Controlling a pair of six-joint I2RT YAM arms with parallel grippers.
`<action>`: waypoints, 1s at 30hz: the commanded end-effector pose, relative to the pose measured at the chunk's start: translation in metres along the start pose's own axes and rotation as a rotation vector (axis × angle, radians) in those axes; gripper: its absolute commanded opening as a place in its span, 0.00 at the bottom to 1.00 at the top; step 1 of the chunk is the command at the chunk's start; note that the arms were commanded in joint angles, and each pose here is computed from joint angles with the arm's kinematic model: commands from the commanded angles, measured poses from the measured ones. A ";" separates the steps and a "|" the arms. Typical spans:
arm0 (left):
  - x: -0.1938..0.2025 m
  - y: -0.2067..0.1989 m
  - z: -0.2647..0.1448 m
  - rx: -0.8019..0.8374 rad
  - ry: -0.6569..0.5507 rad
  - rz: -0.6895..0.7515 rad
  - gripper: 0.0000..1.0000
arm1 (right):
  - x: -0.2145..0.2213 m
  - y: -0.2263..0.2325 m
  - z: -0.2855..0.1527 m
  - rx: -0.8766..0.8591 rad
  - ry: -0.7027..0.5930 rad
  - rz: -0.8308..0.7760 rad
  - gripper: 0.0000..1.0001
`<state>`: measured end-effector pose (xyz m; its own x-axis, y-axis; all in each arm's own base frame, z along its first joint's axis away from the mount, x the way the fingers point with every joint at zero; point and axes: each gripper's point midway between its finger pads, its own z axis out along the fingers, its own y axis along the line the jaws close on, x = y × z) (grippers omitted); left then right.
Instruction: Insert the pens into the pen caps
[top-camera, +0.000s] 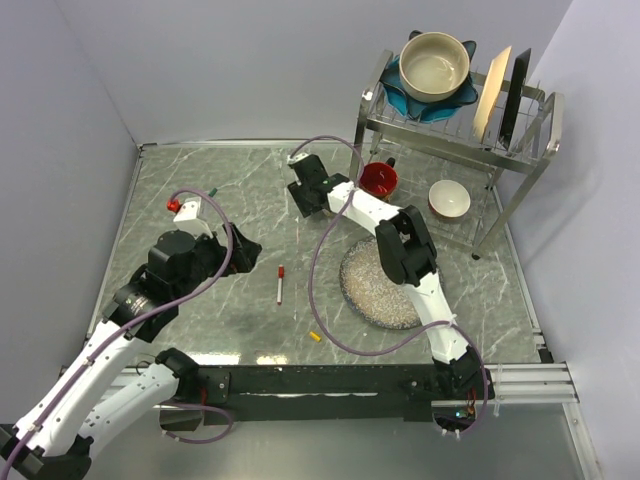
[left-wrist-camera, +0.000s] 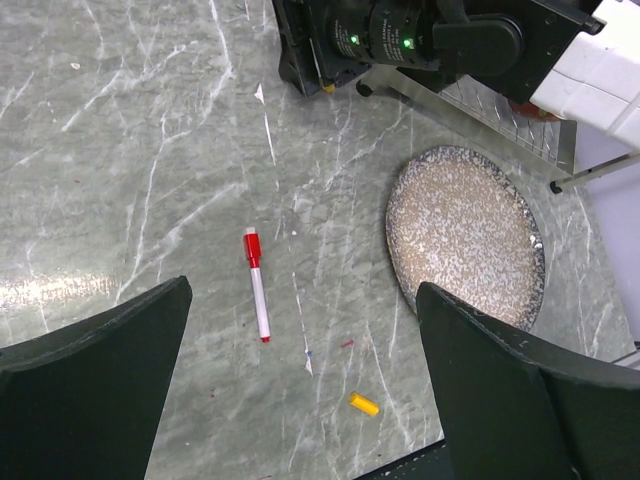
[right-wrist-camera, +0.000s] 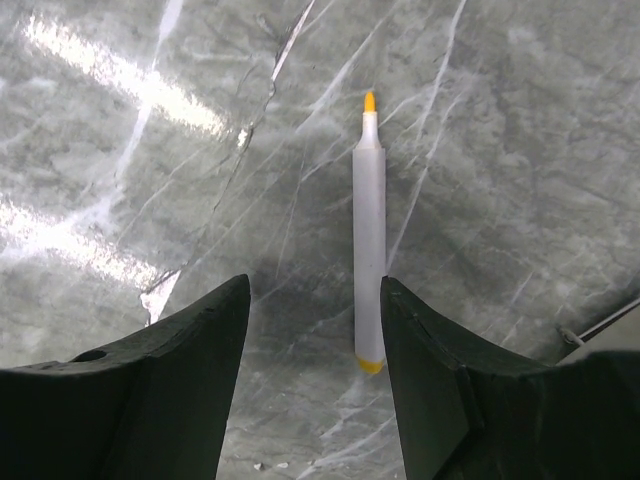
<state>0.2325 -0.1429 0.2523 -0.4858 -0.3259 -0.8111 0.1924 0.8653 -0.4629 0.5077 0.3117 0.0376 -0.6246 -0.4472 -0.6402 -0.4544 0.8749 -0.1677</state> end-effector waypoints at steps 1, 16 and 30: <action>-0.005 0.001 -0.003 0.001 -0.032 0.009 0.99 | 0.000 -0.011 0.000 -0.025 0.002 0.062 0.62; -0.011 0.003 -0.009 -0.009 -0.067 0.002 0.99 | 0.012 -0.006 -0.011 -0.072 0.046 0.047 0.44; -0.012 0.003 -0.010 -0.009 -0.074 0.001 0.99 | 0.008 -0.005 -0.027 -0.083 0.026 0.089 0.42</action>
<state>0.2306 -0.1337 0.2586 -0.4449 -0.3477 -0.8253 0.1767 0.8694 -0.4615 0.4839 0.3061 0.0262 -0.6680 -0.4478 -0.5943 -0.5011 0.8611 -0.0857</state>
